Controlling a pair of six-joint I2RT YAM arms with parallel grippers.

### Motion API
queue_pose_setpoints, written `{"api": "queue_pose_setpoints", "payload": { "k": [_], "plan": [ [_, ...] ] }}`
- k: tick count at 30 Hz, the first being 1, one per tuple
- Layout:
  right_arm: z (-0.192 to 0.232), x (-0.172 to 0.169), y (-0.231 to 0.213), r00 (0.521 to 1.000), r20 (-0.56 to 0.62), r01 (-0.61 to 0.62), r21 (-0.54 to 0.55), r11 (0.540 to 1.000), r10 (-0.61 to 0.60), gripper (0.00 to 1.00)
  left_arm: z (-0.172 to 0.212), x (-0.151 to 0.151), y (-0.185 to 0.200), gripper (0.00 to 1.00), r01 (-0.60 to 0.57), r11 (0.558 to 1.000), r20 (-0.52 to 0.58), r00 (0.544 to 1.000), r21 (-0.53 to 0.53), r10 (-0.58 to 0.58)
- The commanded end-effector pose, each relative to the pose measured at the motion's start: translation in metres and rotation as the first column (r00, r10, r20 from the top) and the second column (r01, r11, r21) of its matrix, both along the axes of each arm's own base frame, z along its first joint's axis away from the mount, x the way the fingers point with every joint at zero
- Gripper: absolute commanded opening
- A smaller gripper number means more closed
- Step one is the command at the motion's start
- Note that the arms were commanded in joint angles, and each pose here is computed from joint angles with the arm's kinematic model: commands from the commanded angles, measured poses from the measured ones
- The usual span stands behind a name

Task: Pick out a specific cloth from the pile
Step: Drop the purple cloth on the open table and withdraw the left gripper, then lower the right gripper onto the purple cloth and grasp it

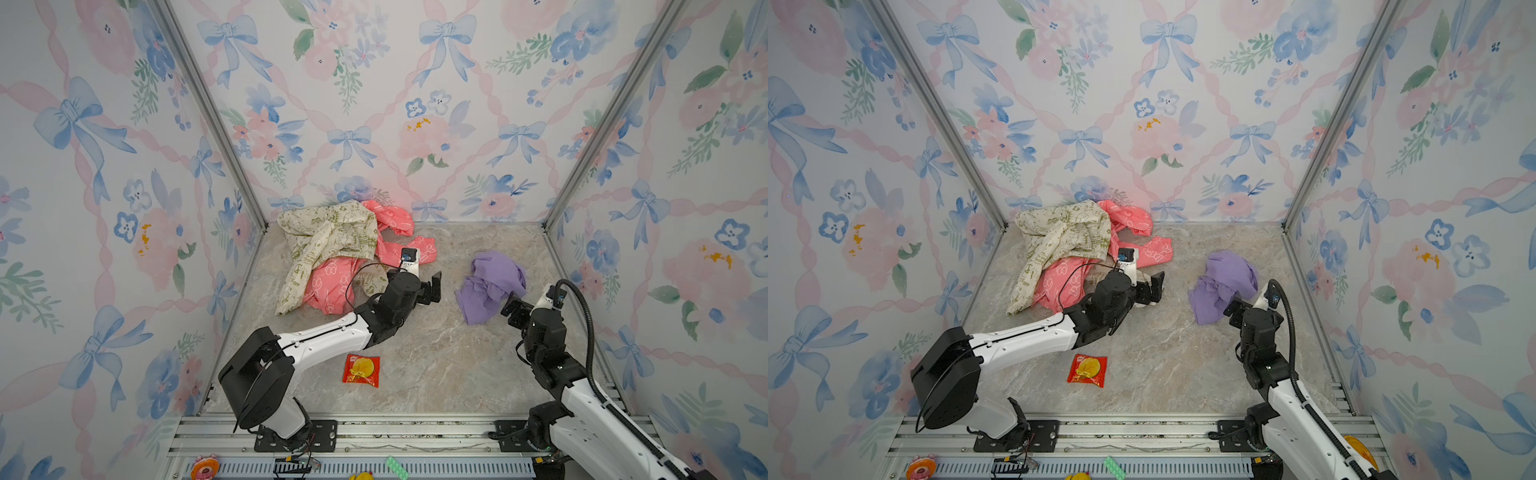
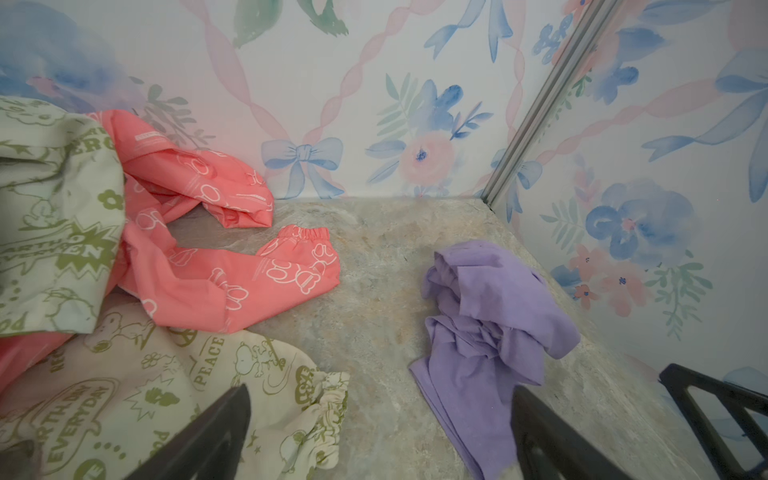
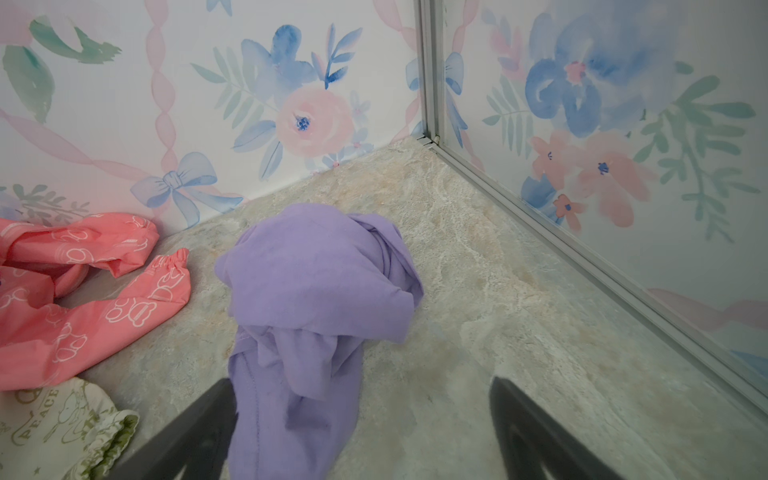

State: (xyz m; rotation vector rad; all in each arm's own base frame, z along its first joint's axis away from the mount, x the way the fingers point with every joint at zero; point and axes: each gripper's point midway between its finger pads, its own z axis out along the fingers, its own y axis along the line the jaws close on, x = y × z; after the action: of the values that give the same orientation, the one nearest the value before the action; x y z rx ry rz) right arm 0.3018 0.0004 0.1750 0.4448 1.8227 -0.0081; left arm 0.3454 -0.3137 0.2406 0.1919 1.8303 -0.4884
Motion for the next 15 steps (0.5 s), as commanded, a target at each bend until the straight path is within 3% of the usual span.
{"api": "queue_pose_setpoints", "payload": {
  "k": [1,9,15],
  "plan": [
    [0.015,0.013,0.012,0.997,0.028,-0.071,-0.011,0.997,0.071,0.97,0.035,-0.011,0.017,0.98,0.013,1.000,0.159,0.987,0.005,-0.013],
    [0.014,0.037,0.028,0.985,-0.049,-0.165,-0.024,0.986,0.164,1.00,0.079,-0.020,0.028,0.98,0.084,0.995,0.371,0.924,0.050,-0.097],
    [0.026,0.057,0.037,0.978,-0.083,-0.193,-0.014,0.981,0.192,0.92,0.096,-0.013,0.034,0.98,0.079,0.995,0.444,0.891,0.063,-0.099]
  ]
}}
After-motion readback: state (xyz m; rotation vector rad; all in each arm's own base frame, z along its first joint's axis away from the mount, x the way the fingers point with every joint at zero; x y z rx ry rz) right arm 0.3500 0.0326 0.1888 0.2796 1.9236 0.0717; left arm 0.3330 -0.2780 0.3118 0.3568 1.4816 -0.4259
